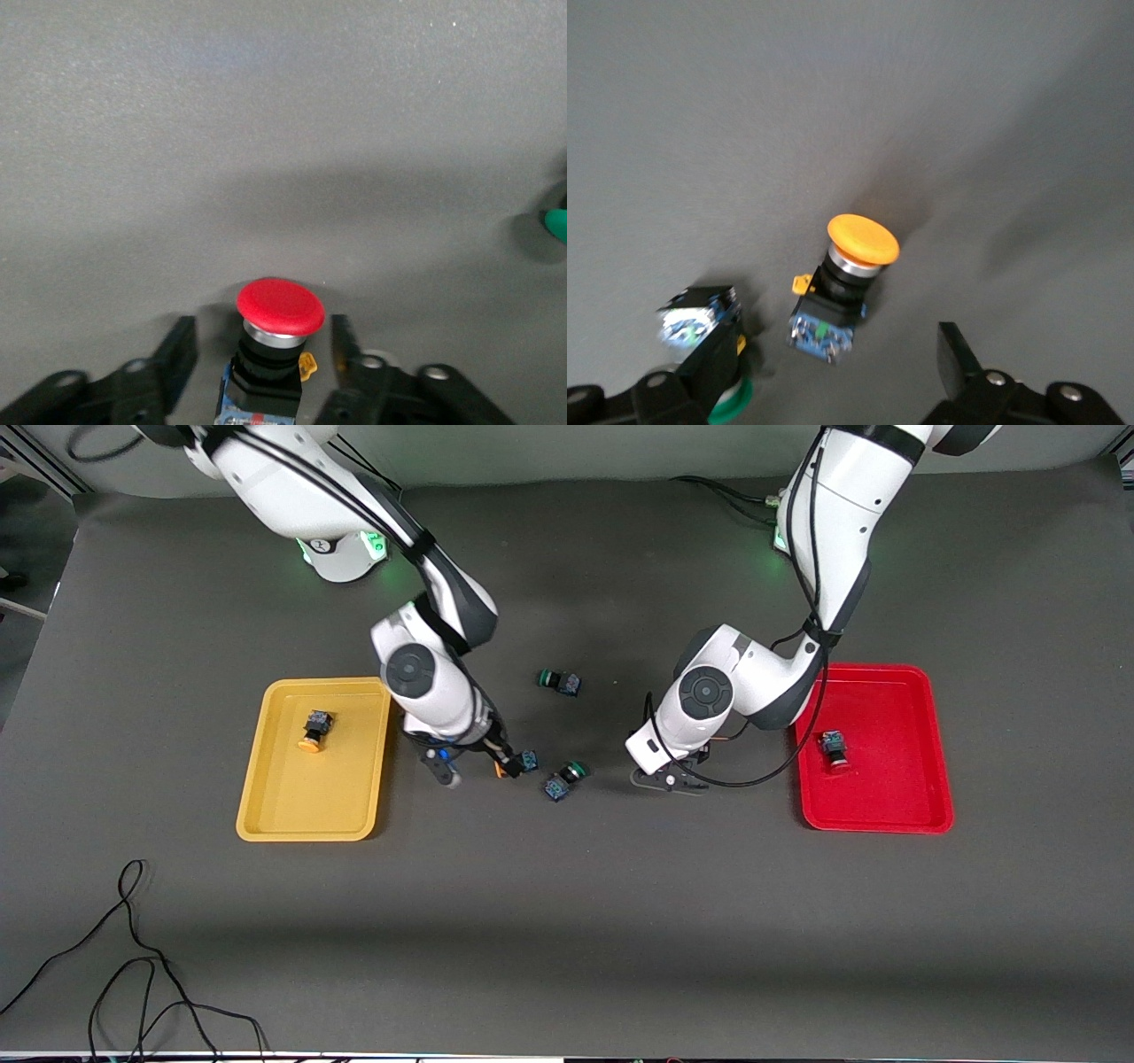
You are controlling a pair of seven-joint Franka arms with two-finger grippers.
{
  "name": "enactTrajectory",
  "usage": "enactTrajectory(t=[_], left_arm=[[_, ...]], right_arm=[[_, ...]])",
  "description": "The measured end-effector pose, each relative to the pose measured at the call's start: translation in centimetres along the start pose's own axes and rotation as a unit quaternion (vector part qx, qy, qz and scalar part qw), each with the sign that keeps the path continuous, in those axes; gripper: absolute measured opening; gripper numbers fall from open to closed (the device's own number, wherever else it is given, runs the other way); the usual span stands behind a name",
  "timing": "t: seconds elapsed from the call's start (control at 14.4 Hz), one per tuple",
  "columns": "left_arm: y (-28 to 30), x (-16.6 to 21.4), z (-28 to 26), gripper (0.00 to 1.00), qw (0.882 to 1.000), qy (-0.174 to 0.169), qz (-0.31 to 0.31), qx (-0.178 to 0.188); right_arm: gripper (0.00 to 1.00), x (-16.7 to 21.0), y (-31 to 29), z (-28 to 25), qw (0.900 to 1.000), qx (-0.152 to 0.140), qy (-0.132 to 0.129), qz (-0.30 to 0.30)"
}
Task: Place red and yellow buttons in trays
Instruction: 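Grasp another yellow button with the right gripper while the left gripper grasps red, then place the yellow button in its tray while the left gripper places red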
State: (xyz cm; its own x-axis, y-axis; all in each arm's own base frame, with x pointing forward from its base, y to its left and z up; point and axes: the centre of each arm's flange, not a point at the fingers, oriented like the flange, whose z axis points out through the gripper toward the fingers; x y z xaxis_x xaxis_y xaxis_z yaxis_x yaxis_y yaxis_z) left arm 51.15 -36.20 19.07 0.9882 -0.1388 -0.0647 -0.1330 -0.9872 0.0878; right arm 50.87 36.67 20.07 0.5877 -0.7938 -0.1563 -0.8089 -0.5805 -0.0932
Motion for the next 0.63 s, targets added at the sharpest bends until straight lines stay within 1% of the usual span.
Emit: enactTrajectory(t=[0.14, 0.21, 0.28, 0.35, 0.49, 0.56, 0.63], left_arm=[[0.2, -0.1, 0.0, 0.38, 1.0, 0.0, -0.007, 0.0], [0.3, -0.1, 0.0, 0.33, 1.0, 0.0, -0.009, 0.0], [0.3, 0.0, -0.2, 0.33, 1.0, 0.001, -0.014, 0.0], [0.4, 0.1, -0.7, 0.33, 1.0, 0.005, -0.02, -0.001], [0.5, 0.6, -2.9, 0.33, 0.999, 0.004, -0.032, 0.003], [0.5, 0.9, -5.1, 0.33, 0.999, -0.001, -0.04, 0.008], [0.3, 1.2, -7.7, 0.33, 0.999, -0.009, -0.051, 0.015]], right_arm=[[1.0, -0.4, 0.2, 2.8, 1.0, 0.003, -0.002, 0.003], [1.0, -0.4, 0.3, 3.6, 1.0, 0.002, -0.002, 0.003], [0.99, -0.3, 0.3, 4.1, 1.0, 0.002, -0.003, 0.004], [0.96, -0.2, 0.3, 4.3, 1.0, 0.002, -0.003, 0.005], [0.76, -0.2, 0.3, 4.2, 1.0, 0.003, -0.003, 0.005], [0.63, -0.2, 0.2, 4.2, 1.0, 0.004, -0.003, 0.005], [0.52, -0.2, 0.1, 4.0, 1.0, 0.006, -0.002, 0.005]])
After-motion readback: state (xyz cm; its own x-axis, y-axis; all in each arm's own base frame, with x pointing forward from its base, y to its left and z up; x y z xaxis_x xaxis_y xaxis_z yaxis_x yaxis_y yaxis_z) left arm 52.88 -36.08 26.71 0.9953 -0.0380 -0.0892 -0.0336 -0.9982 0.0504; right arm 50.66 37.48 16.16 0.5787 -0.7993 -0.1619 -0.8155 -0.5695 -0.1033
